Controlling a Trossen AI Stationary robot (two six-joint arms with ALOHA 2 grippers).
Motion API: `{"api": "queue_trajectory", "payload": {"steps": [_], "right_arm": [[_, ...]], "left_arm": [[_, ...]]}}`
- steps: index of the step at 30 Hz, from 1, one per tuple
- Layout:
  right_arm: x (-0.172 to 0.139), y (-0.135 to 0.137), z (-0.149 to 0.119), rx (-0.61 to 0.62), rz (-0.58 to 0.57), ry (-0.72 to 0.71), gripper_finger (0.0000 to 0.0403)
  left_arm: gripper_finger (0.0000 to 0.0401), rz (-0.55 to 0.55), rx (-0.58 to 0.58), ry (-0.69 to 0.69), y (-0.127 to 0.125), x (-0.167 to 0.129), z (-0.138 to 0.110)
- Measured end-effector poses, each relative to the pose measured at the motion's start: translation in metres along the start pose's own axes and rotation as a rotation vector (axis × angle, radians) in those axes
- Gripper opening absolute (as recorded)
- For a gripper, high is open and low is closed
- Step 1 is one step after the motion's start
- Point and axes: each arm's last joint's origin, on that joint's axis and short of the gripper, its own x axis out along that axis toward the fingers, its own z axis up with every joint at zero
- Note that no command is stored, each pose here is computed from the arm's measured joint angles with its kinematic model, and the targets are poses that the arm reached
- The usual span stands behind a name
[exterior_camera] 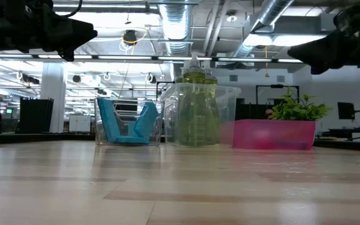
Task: Pick & Place Kitchen Sink Supplies
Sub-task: Return to Home Position
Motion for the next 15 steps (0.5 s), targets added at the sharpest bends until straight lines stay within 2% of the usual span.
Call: {"api": "queue_trajectory", "payload": {"steps": [4, 15], "right_arm": [[0.0002, 0.0009, 0.0, 0.001, 0.069, -0.008, 0.0101], [0.0008, -0.0033, -0.004, -0.034, 0.028, 0.031, 0.0101]], "left_arm": [[0.0118, 0.0, 0.0, 0.0, 0.0, 0.0, 0.0], [0.0118, 0.0, -0.001, -0.005, 0.0, 0.0, 0.0004]]}}
